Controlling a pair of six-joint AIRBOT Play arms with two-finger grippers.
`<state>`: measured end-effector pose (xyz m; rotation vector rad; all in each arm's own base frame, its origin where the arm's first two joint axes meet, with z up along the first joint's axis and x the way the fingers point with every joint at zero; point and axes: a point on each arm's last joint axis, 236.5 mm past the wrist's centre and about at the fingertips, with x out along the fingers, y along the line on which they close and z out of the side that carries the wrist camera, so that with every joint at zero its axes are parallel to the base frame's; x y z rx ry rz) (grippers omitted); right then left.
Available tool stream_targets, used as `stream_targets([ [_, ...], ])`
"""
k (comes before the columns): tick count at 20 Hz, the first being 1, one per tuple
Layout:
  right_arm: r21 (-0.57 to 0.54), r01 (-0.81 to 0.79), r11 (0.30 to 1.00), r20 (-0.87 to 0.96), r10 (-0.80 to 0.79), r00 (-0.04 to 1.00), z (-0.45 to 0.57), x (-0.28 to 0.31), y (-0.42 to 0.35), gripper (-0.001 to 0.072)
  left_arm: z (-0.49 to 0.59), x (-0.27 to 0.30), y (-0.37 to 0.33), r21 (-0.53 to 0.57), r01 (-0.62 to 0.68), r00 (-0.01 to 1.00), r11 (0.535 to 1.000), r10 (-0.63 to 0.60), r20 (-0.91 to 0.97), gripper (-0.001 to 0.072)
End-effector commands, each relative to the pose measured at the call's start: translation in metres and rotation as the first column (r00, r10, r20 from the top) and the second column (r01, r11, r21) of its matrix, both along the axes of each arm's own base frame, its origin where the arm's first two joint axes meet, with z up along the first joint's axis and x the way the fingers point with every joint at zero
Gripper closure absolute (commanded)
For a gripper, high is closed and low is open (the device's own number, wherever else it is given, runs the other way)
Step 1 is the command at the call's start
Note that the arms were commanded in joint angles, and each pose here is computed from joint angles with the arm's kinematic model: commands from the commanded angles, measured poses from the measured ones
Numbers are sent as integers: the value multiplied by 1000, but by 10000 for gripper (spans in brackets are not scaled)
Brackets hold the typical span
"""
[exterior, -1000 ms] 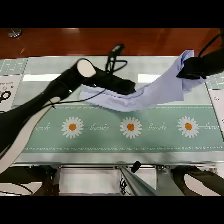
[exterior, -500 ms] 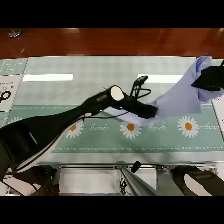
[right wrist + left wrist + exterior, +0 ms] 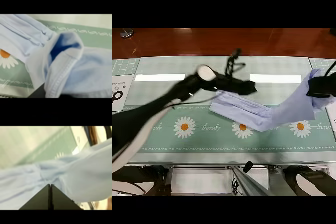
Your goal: Fold the shirts.
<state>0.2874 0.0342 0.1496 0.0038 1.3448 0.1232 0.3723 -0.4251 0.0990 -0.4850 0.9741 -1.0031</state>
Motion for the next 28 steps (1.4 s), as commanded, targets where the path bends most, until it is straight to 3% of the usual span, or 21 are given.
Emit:
stream_targets([
  [1,57,-22,998,-51,24,998,-36,21,19,681,89,42,101,6,-152,965,988,147,219,689],
  [8,103,-176,979,-106,186,977,-109,58,119,681,220,11,259,-25,-383,808,923,349,474,688],
  [13,142,-231,962,-70,243,968,-154,73,190,680,257,-38,296,-20,-440,743,898,376,554,688],
  [16,257,-208,944,-26,222,975,-164,83,233,679,258,-60,296,7,-422,754,906,347,557,688],
  [18,346,-172,922,-17,189,982,-165,88,255,577,252,-69,292,30,-398,778,917,320,541,688],
  [20,407,-139,903,-20,161,987,-166,92,269,544,243,-73,290,55,-382,801,923,301,517,688],
  [22,428,-136,893,-16,158,987,-164,93,274,363,236,-70,293,61,-392,806,918,310,504,688],
  [24,411,-163,897,-31,193,981,-167,87,268,237,221,-61,300,88,-415,813,906,326,482,688],
  [25,391,-179,903,-58,218,974,-170,82,259,208,212,-58,304,106,-429,817,897,335,470,688],
  [28,188,-247,951,-203,283,937,-182,59,184,208,190,-53,313,160,-447,828,880,339,447,688],
])
